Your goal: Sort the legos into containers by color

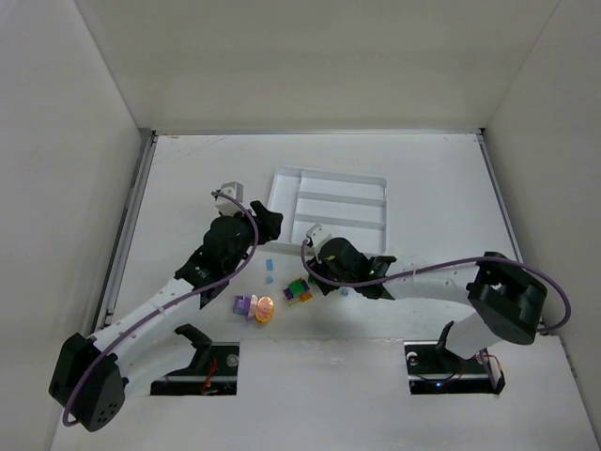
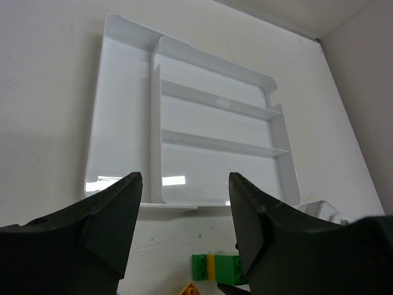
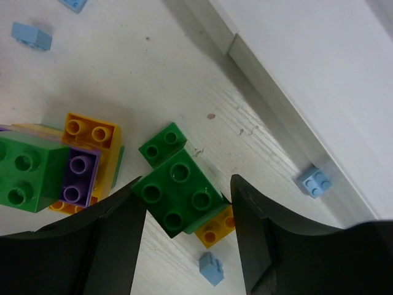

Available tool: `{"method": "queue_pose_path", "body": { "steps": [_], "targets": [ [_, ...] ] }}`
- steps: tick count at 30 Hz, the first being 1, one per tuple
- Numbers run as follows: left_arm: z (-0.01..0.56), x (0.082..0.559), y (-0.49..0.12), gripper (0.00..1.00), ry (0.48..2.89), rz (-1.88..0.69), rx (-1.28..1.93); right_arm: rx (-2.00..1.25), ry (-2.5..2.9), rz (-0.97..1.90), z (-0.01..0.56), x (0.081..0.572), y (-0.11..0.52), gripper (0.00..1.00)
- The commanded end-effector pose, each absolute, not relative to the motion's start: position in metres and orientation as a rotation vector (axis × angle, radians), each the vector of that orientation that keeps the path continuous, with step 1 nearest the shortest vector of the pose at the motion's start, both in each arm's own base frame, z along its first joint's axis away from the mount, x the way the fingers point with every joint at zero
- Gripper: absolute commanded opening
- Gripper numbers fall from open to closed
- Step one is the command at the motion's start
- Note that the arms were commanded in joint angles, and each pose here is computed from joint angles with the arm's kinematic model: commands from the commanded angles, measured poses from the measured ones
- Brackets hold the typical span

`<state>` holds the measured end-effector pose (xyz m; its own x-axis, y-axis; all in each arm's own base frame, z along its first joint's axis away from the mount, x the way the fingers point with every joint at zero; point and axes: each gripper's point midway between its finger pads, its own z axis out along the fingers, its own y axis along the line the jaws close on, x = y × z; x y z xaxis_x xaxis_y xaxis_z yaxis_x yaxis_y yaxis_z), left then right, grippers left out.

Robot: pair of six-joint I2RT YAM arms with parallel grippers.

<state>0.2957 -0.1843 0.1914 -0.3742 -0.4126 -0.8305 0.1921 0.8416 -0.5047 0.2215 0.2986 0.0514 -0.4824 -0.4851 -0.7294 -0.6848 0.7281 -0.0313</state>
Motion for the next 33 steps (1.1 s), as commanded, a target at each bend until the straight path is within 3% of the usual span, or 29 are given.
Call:
{"method": "queue_pose_path", "body": {
  "steps": [1, 6, 11, 22, 28, 33],
  "targets": [
    [0.211, 0.295, -0.184, 0.56, 1.776, -0.711, -0.176, -0.833, 2.124, 0.419, 0.072, 0.233, 0.318, 0.56],
    [0.213, 0.297, -0.183, 0.56, 1.776, -0.738, -0.183, -0.731, 2.113, 0.418, 0.084, 0.242, 0.311, 0.34],
    [0.226, 0.299, -0.195, 0.56, 1.753, -0.799, -0.166, -0.565, 2.044, 0.466, 0.127, 0.257, 0.294, 0.23],
    [0.278, 0.284, -0.245, 0.56, 1.585, -1.069, -0.114, -0.069, 1.783, 1.061, 0.268, 0.282, 0.269, 0.19],
    [0.294, 0.274, -0.267, 0.58, 1.524, -1.195, -0.121, 0.029, 1.73, 1.401, 0.287, 0.284, 0.286, 0.17],
    [0.294, 0.277, -0.27, 0.58, 1.519, -1.224, -0.169, 0.055, 1.733, 1.407, 0.277, 0.282, 0.281, 0.17]
  ]
}}
